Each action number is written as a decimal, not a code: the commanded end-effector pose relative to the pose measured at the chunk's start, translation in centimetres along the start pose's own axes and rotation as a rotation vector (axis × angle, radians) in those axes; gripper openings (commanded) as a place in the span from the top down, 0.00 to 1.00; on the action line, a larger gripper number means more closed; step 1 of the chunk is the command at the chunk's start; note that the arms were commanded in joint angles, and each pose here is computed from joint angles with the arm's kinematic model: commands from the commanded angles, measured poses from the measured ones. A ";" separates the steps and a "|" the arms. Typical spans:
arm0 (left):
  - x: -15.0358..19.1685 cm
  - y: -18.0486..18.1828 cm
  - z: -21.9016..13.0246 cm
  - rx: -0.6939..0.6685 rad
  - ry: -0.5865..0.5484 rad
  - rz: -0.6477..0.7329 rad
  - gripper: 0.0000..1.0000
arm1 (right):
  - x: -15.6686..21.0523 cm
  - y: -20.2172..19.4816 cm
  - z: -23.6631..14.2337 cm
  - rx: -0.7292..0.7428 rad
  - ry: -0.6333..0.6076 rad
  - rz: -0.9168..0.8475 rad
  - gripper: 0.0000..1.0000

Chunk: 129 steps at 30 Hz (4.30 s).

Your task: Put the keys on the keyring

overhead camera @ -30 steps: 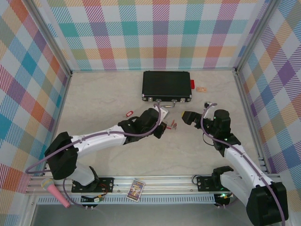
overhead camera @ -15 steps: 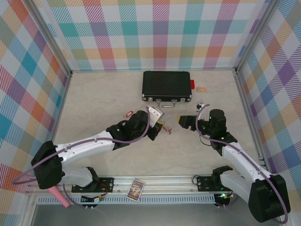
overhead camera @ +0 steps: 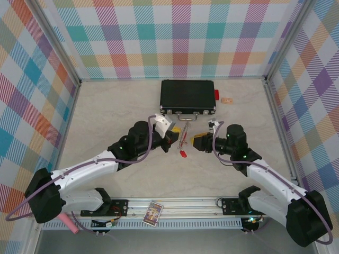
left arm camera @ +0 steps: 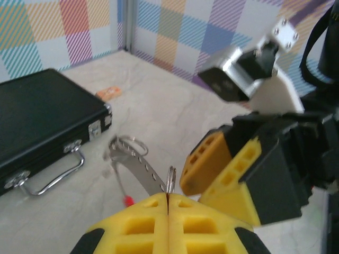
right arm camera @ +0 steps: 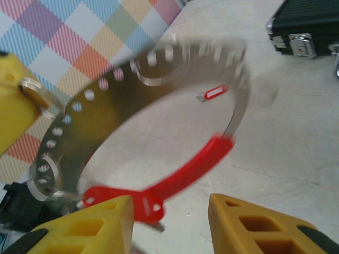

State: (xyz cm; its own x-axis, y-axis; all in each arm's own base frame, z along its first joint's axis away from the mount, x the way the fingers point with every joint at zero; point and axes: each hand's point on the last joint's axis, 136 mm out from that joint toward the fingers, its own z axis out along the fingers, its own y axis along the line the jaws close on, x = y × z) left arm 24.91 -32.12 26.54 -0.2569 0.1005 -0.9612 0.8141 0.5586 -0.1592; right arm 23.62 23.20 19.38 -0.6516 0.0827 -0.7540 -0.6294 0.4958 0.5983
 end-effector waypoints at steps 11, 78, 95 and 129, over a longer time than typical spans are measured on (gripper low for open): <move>-3.2 -2.0 -1.7 0.157 -0.107 -0.078 1.00 | -5.6 5.2 -1.4 -0.136 -0.184 -0.171 0.63; -5.7 0.5 -4.1 0.061 -0.178 -0.199 1.00 | -5.8 5.8 -5.3 -0.022 -0.237 -0.159 0.40; -5.2 -0.9 -3.8 0.146 -0.150 -0.194 1.00 | -8.5 10.2 -2.0 -0.279 -0.082 -0.255 0.66; 3.9 4.3 -1.5 -0.091 0.069 -0.348 0.74 | -3.6 0.1 0.1 0.089 -0.028 -0.055 0.49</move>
State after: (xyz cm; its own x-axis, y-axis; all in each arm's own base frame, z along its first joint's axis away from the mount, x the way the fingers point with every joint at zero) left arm 26.33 -29.02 25.26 -0.4923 -0.0773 -0.8670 0.6795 0.5883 -0.4383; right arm 25.19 24.64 23.02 -0.6174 0.0408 -0.7856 -0.6762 0.4828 0.5565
